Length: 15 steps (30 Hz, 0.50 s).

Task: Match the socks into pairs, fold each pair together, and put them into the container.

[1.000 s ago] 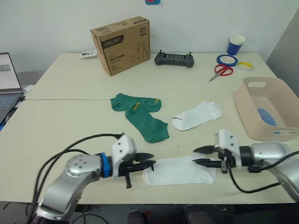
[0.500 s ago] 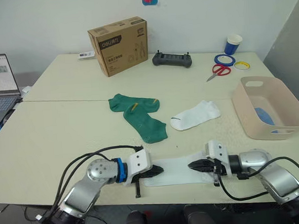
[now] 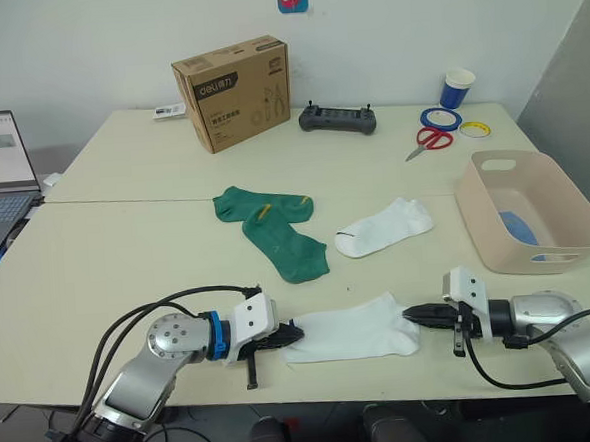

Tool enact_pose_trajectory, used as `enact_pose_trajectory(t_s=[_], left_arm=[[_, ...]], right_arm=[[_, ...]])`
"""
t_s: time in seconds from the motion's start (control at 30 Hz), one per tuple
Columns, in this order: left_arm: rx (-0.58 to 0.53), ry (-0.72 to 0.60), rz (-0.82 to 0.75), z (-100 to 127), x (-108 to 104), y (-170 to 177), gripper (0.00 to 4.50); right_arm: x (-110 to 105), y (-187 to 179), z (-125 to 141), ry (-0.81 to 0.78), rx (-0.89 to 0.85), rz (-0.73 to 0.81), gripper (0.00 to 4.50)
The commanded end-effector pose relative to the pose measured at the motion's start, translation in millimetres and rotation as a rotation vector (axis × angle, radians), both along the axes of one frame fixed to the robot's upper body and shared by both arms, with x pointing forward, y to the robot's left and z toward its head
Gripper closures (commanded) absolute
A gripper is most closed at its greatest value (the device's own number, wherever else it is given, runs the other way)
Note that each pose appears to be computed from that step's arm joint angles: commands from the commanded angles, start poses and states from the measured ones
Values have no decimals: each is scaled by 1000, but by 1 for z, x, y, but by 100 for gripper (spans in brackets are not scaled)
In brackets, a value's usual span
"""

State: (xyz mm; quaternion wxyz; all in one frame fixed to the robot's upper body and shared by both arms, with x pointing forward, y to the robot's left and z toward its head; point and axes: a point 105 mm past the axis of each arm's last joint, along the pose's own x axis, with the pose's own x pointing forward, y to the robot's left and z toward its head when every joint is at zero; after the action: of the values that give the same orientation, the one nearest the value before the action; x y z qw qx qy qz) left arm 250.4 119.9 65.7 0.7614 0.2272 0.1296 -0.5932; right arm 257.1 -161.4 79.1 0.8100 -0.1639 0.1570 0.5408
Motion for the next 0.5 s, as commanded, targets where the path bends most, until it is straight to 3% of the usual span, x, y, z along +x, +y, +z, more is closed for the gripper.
enact_pose_trajectory(t_s=[0.03, 0.13, 0.23, 0.3, 0.37, 0.5], left_arm=[[-57, 7, 88, 11, 8, 11, 450], [-176, 33, 131, 35, 8, 17, 450], [-213, 28, 211, 45, 14, 31, 432], [-242, 7, 324, 53, 23, 50, 393], [-255, -57, 494, 54, 36, 82, 328], [-287, -109, 648, 49, 44, 110, 204]], right_arm=[[-3, 6, 33, 7, 148, -11, 448], [1, -1, 51, 26, 238, -77, 448], [12, -11, 57, -43, 226, -162, 431], [23, -20, 60, -125, 202, -226, 389], [29, -26, 56, -188, 169, -276, 321], [31, -32, 42, -250, 96, -308, 180]])
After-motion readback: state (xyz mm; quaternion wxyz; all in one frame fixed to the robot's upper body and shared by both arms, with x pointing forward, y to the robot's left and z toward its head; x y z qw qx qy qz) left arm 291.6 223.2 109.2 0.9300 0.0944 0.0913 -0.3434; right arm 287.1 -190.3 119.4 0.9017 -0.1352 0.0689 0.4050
